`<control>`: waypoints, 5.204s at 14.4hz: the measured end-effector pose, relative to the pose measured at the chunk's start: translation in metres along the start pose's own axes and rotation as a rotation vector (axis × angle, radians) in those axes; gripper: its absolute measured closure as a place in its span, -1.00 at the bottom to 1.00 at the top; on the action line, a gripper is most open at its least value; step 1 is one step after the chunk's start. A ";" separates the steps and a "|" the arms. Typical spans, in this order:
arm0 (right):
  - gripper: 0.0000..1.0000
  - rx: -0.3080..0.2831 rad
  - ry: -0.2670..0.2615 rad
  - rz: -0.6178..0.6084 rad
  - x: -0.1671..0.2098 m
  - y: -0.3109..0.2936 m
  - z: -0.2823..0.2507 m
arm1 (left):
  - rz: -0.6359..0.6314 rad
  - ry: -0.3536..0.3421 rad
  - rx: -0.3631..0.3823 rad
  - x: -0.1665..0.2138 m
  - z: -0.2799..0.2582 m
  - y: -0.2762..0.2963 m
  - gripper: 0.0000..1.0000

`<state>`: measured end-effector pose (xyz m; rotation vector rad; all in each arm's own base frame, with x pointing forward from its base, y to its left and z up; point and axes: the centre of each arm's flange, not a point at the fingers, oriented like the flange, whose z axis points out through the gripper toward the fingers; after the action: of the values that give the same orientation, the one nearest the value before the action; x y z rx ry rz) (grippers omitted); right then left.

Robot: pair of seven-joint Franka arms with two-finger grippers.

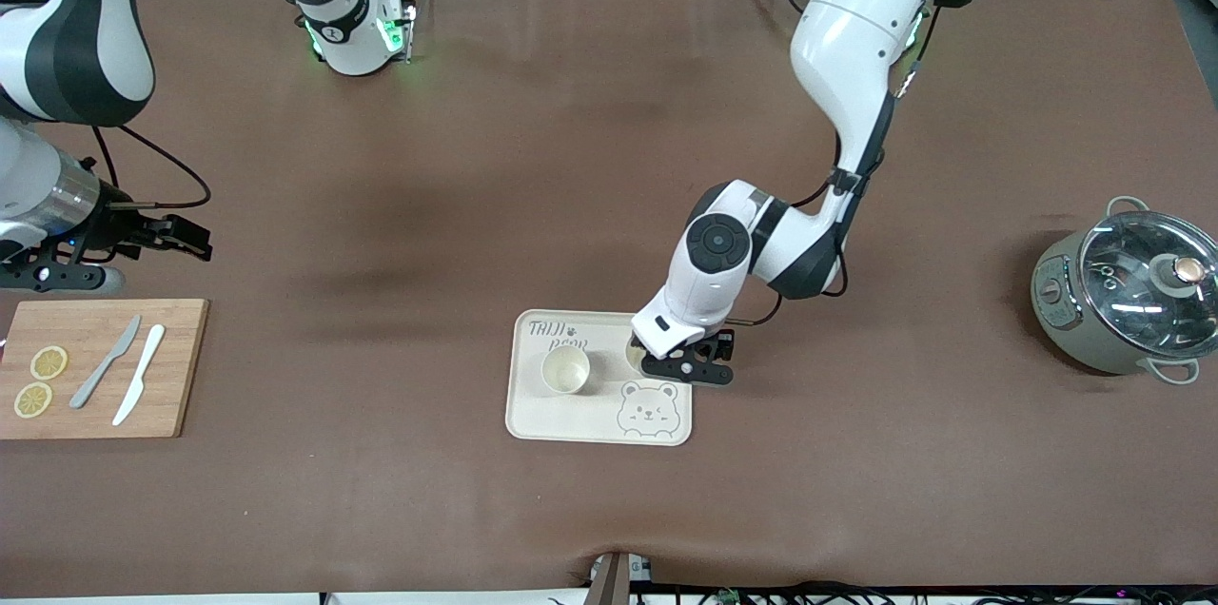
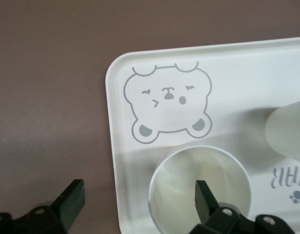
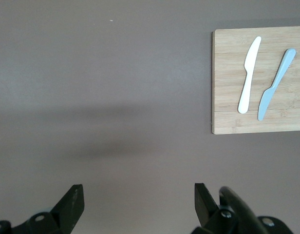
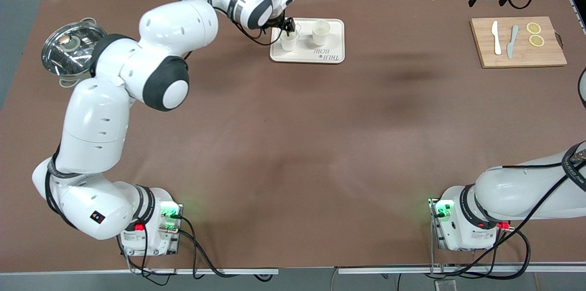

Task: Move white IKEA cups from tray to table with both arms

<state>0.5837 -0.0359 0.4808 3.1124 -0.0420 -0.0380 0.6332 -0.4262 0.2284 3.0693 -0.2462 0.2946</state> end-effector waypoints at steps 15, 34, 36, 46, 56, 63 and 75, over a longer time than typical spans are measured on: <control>-1.00 0.001 0.008 0.021 0.004 -0.012 0.005 | -0.019 0.016 0.004 0.002 0.007 -0.001 -0.36; -1.00 0.165 0.050 0.271 0.050 -0.272 0.027 | -0.096 -0.100 0.068 0.004 -0.074 -0.034 0.90; -1.00 0.156 0.061 0.287 0.056 -0.291 0.047 | -0.127 -0.104 0.065 -0.007 -0.107 -0.066 0.90; -1.00 0.152 0.107 0.312 0.065 -0.366 0.141 | -0.063 -0.141 0.008 -0.136 -0.173 -0.274 0.90; -1.00 0.166 0.131 0.318 0.067 -0.406 0.186 | -0.043 -0.037 0.015 -0.238 -0.117 -0.322 0.90; -1.00 0.178 0.148 0.312 0.069 -0.416 0.212 | -0.041 0.005 0.026 -0.250 -0.082 -0.324 0.90; -1.00 0.186 0.176 0.284 0.064 -0.433 0.252 | -0.029 0.013 0.028 -0.255 -0.047 -0.318 0.90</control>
<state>0.6534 0.3879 0.2146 3.2423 -0.5084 0.2600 0.4287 -0.0702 0.2151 3.0948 -0.1985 0.3188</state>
